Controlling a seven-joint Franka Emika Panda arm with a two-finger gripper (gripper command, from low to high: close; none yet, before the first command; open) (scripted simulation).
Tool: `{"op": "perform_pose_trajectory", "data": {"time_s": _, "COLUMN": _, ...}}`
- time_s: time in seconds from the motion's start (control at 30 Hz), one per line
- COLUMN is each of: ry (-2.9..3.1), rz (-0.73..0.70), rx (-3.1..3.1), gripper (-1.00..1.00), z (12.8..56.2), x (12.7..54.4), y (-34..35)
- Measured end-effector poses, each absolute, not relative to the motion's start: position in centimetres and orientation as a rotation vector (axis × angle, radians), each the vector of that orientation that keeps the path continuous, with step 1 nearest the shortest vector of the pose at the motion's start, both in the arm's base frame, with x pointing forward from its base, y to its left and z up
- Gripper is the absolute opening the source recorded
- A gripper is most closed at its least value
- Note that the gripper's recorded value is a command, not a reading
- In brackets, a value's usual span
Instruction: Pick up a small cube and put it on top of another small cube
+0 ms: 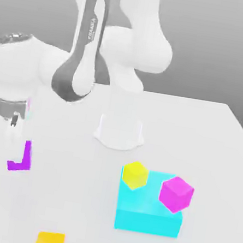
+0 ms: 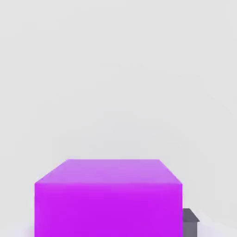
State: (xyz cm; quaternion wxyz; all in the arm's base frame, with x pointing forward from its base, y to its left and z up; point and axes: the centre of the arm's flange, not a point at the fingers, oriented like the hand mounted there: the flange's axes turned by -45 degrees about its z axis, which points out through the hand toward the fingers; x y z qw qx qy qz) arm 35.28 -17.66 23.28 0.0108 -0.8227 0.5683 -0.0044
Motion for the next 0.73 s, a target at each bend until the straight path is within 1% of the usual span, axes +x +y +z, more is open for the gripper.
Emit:
{"op": "perform_pose_trajectory", "data": {"time_s": 0.1, "ry": 1.715, "rz": -0.015, "rx": -2.595, "gripper": -1.00, "z": 25.8, "x": 38.0, "y": -11.4}}
{"op": "perform_pose_trajectory", "data": {"time_s": 0.2, "ry": 1.631, "rz": -0.010, "rx": -2.646, "gripper": -1.00, "z": 28.0, "x": 39.5, "y": -4.1}}
{"op": "perform_pose_trajectory", "data": {"time_s": 0.3, "ry": 1.540, "rz": -0.005, "rx": -2.706, "gripper": -1.00, "z": 29.9, "x": 39.4, "y": 3.4}}
{"op": "perform_pose_trajectory", "data": {"time_s": 0.4, "ry": 1.447, "rz": -0.001, "rx": -2.772, "gripper": -1.00, "z": 31.5, "x": 37.6, "y": 11.0}}
{"op": "perform_pose_trajectory", "data": {"time_s": 0.47, "ry": 1.409, "rz": -0.004, "rx": -2.807, "gripper": -1.00, "z": 30.8, "x": 36.6, "y": 14.3}}
{"op": "perform_pose_trajectory", "data": {"time_s": 0.6, "ry": 1.395, "rz": -0.006, "rx": -2.818, "gripper": -1.00, "z": 26.8, "x": 36.2, "y": 15.4}}
{"op": "perform_pose_trajectory", "data": {"time_s": 0.63, "ry": 1.393, "rz": -0.004, "rx": -2.817, "gripper": 1.00, "z": 26.0, "x": 36.1, "y": 15.5}}
{"op": "perform_pose_trajectory", "data": {"time_s": 0.73, "ry": 1.393, "rz": -0.004, "rx": -2.817, "gripper": 1.00, "z": 26.0, "x": 36.1, "y": 15.5}}
